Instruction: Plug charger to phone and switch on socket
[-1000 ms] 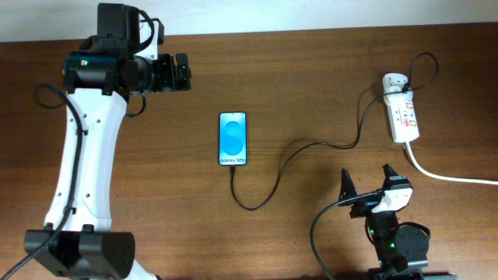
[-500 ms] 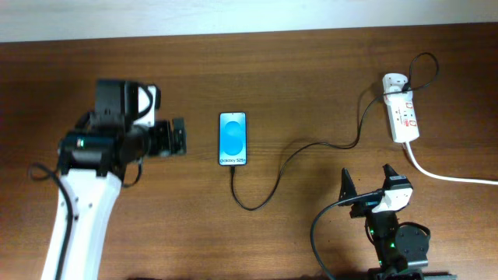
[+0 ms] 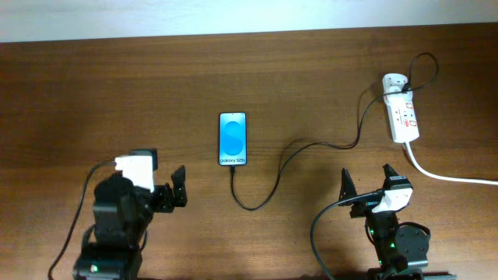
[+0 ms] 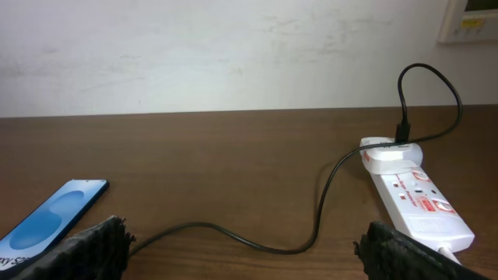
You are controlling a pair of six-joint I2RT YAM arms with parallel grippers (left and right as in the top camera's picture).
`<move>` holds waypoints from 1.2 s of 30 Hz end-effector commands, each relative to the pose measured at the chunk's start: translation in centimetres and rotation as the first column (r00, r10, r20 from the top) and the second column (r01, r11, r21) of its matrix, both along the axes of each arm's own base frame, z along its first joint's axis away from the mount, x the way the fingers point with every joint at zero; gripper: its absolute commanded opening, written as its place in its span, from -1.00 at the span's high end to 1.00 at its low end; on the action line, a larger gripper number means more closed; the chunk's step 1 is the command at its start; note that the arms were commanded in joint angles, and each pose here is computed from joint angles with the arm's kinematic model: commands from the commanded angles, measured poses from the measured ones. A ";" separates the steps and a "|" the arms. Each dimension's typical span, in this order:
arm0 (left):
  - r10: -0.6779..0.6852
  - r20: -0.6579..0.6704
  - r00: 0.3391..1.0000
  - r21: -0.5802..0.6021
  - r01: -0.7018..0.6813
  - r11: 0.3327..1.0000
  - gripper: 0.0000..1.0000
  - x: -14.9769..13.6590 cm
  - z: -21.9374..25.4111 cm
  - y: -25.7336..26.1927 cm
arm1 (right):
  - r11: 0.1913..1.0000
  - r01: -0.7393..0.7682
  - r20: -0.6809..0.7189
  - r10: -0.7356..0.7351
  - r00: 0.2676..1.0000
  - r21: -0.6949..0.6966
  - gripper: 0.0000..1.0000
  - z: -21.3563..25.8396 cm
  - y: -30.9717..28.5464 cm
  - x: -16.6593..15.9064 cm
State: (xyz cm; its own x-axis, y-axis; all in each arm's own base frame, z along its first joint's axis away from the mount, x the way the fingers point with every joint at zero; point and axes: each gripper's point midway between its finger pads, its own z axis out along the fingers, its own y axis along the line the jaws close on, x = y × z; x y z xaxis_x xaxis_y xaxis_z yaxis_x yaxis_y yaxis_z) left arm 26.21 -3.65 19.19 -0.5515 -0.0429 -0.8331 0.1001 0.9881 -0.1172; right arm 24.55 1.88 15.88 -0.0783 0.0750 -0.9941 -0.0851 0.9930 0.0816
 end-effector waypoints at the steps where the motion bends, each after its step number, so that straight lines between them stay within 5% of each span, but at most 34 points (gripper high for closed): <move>1: 0.007 0.125 0.992 0.002 -0.008 1.000 -0.99 -1.1 -0.5 0.6 | 1.000 0.011 -0.005 -0.011 1.000 0.003 -0.97 -0.3 -0.2 0.0; 6: 0.025 0.335 0.942 -0.014 -0.021 1.000 -0.98 -0.7 -0.8 0.9 | 1.000 0.011 -0.005 -0.011 1.000 0.003 -0.97 -0.3 -0.2 0.0; 15: 0.037 0.501 0.865 -0.027 -0.026 0.999 -0.98 -0.9 -2.2 1.2 | 1.000 0.011 -0.005 -0.011 1.000 0.003 -0.97 -0.3 -0.2 0.0; 36: 0.080 0.481 0.873 0.029 -0.107 0.994 -0.98 -1.6 -3.6 2.7 | 1.000 0.011 -0.005 -0.011 1.000 0.003 -0.97 -0.3 -0.2 0.0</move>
State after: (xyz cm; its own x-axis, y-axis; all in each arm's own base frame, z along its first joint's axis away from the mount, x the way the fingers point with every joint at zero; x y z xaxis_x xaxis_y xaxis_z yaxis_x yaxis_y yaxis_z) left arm 24.59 -1.22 15.71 -0.0836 -0.0577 -0.9948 0.0476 0.9970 -0.0618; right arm 24.55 1.88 15.88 -0.0783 0.0753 -0.9941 -0.0850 0.9930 0.0820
